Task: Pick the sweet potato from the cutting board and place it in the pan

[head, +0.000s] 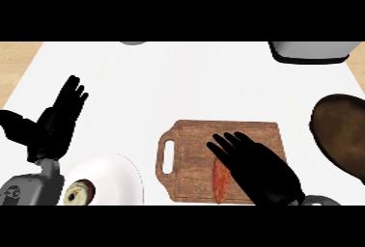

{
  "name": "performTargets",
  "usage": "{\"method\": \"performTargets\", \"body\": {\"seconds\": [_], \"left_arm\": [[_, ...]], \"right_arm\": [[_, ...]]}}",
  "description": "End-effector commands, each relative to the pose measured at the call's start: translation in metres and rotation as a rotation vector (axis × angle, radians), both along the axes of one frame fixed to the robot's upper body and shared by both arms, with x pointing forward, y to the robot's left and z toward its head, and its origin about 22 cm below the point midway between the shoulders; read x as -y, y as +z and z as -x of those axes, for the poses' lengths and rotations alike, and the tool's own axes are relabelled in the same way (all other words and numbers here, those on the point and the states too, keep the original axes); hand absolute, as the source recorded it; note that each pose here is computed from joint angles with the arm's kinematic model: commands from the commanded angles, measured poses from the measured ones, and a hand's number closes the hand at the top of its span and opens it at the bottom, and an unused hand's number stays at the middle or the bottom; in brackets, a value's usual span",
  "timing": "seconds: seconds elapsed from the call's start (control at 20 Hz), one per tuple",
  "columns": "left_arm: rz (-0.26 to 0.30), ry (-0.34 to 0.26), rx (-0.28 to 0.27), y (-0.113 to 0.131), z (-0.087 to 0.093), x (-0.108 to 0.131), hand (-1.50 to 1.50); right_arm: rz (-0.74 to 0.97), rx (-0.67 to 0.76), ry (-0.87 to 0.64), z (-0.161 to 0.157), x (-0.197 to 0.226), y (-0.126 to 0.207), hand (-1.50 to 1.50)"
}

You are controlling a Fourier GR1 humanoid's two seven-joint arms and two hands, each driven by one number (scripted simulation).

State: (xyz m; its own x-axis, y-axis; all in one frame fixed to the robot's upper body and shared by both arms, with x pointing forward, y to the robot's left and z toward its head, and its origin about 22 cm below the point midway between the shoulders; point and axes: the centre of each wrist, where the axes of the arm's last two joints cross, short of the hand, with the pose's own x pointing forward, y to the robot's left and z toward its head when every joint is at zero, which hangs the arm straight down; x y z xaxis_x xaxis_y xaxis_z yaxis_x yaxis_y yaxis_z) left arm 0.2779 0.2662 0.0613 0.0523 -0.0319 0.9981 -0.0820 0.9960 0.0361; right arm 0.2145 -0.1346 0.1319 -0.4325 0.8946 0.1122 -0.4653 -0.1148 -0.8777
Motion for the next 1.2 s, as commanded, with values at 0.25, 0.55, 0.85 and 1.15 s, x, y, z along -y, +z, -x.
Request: {"method": "performTargets", "body": {"seconds": [0.25, 0.55, 0.85, 1.15], "left_arm": [[-0.007, 0.005, 0.003, 0.000, 0.013, -0.015, 0.00], [0.001, 0.012, -0.003, -0.012, -0.014, -0.010, 0.00], [0.000, 0.012, 0.008, -0.012, -0.007, -0.006, 0.00], [-0.001, 0.015, -0.014, -0.003, -0.008, -0.009, 0.00]], "right_arm": [[0.083, -0.012, -0.061, -0.018, -0.017, -0.012, -1.50], [0.079, -0.020, -0.068, -0.011, -0.015, -0.027, -1.50], [0.108, -0.059, -0.059, -0.037, -0.029, -0.061, -1.50], [0.096, -0.057, -0.047, -0.038, -0.036, -0.072, -1.50]]}}
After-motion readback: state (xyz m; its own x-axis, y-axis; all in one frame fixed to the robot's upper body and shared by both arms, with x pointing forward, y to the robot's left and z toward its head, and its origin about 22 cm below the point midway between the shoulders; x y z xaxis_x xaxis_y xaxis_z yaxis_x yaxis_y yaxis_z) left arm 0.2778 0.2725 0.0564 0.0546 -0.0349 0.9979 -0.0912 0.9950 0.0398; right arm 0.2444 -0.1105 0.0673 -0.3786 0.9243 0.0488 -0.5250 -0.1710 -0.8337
